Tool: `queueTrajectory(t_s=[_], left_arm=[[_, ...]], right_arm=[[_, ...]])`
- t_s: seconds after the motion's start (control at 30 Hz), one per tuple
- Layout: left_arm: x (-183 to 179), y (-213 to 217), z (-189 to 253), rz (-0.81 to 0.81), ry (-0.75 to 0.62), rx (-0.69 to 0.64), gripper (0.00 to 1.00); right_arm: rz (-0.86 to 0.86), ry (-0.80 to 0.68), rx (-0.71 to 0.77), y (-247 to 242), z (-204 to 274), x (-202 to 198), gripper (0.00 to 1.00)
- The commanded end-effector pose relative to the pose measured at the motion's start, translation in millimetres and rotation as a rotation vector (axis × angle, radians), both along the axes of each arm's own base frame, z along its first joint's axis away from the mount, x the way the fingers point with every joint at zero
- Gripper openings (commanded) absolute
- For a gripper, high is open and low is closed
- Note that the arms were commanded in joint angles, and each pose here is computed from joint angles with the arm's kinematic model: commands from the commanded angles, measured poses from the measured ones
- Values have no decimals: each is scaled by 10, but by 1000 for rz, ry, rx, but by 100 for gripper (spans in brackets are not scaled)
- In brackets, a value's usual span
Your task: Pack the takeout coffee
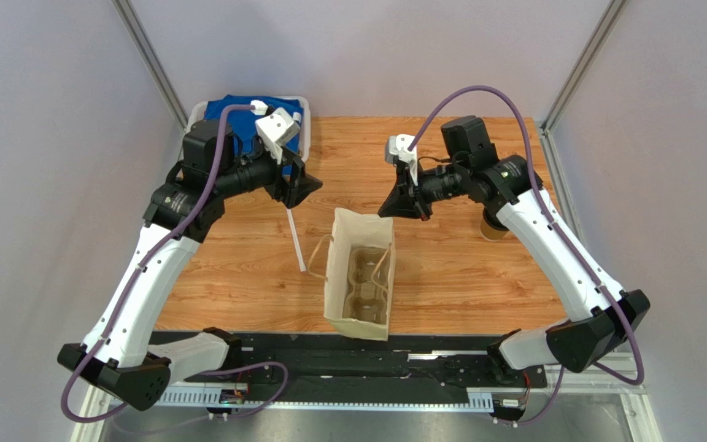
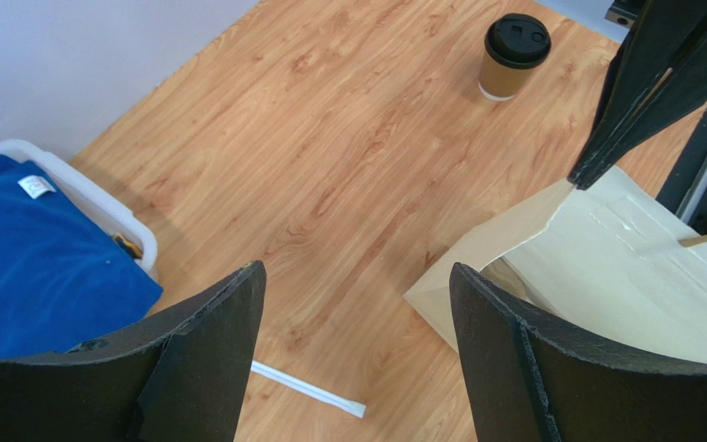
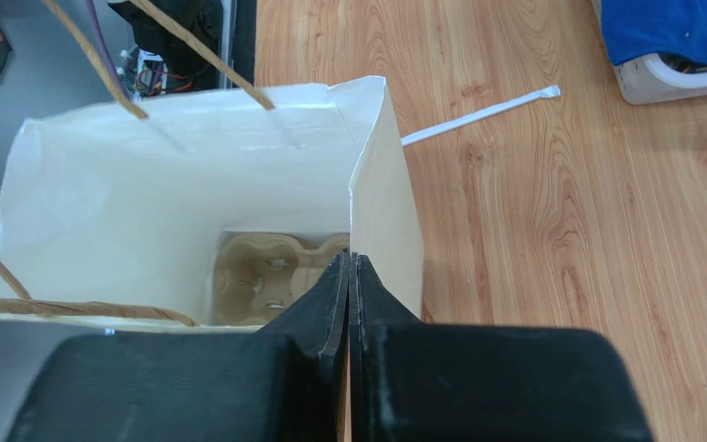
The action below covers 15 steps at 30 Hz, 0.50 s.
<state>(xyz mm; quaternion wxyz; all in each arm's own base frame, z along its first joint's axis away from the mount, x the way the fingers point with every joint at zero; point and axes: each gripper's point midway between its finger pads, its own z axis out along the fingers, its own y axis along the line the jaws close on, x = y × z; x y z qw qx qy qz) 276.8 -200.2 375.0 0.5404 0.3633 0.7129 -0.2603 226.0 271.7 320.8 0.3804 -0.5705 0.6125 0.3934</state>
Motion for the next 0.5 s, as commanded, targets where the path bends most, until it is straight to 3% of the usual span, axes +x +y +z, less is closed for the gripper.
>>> queueTrajectory(t_s=[0.0,0.47], left_arm=[[108,-59,-69,19,50,-41,82],[489,-90,-250,38,108,-29,82]], right_arm=[[-4,-55,-22,43,-67,172,0],[-81,-51,-23,-6,-9,841,3]])
